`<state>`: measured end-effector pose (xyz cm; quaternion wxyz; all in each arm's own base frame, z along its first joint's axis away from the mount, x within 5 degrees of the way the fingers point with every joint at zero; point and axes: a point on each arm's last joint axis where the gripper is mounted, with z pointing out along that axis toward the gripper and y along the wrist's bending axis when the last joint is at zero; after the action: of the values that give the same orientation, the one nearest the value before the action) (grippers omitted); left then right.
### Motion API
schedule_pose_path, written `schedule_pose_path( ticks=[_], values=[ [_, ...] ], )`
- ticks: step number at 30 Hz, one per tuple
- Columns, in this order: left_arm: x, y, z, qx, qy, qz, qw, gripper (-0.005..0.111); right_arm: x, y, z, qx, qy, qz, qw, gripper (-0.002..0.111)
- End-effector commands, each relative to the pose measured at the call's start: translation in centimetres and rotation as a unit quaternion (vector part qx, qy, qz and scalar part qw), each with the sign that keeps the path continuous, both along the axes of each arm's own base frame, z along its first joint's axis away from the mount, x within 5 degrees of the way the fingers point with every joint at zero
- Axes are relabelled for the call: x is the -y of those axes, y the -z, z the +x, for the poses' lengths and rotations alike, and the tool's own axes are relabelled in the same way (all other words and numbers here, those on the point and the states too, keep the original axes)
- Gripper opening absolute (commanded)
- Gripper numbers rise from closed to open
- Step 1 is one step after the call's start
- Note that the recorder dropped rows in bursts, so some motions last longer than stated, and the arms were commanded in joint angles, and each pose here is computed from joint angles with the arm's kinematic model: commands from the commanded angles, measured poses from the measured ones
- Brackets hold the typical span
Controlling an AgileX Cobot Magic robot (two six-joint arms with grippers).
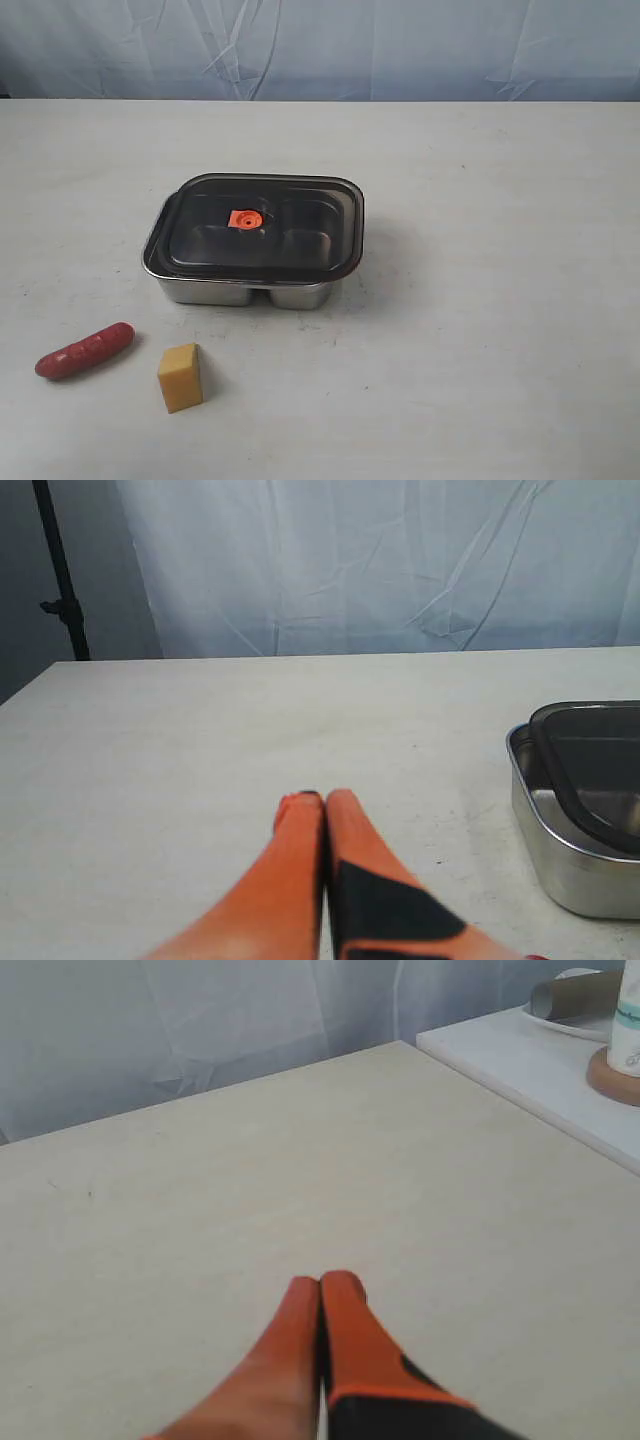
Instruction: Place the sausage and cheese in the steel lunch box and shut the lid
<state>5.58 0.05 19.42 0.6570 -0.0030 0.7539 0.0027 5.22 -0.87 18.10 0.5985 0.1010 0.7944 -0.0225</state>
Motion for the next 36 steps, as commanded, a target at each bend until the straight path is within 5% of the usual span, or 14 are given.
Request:
schedule_pose_path(
  ticks=[1,3,6,8,11,18,23,31,34,36],
  values=[
    [0.0,0.1,0.0,0.004,-0.001,0.003,1.0,0.0,0.1,-0.1,0.0,0.011,0.003,-0.01,1.0,-0.001],
    [0.0,0.1,0.0,0.004,-0.001,0.003,1.0,0.0,-0.2,-1.3,0.3,0.094,0.009,0.097,0.991,-0.001],
    [0.0,0.1,0.0,0.004,-0.001,0.003,1.0,0.0,0.0,-3.1,0.3,0.221,0.036,0.34,0.913,-0.001],
    [0.0,0.1,0.0,0.004,-0.001,0.003,1.0,0.0,-0.2,-2.9,0.4,0.218,0.039,0.438,0.871,-0.001],
    [0.0,0.1,0.0,0.004,-0.001,0.003,1.0,0.0,-1.3,-2.4,0.5,0.162,0.014,0.489,0.857,-0.001],
    [0.0,0.1,0.0,0.004,-0.001,0.003,1.0,0.0,-0.9,-3.0,0.4,0.197,0.027,0.549,0.812,-0.001],
    [0.0,0.1,0.0,0.004,-0.001,0.003,1.0,0.0,-1.5,-2.9,0.4,0.168,0.008,0.57,0.805,-0.001],
    [0.1,0.1,0.0,0.004,0.01,0.003,1.0,0.0,-4.3,-8.2,-0.4,0.136,-0.167,0.469,0.856,-0.001],
    [0.2,0.1,0.0,0.004,0.017,0.003,1.0,0.0,-5.2,-11.9,3.5,0.03,-0.245,0.378,0.892,-0.001],
    [0.2,0.1,0.0,0.004,0.017,0.003,1.0,0.0,-5.4,-12.7,8.2,-0.069,-0.305,0.342,0.886,-0.001]
  ],
)
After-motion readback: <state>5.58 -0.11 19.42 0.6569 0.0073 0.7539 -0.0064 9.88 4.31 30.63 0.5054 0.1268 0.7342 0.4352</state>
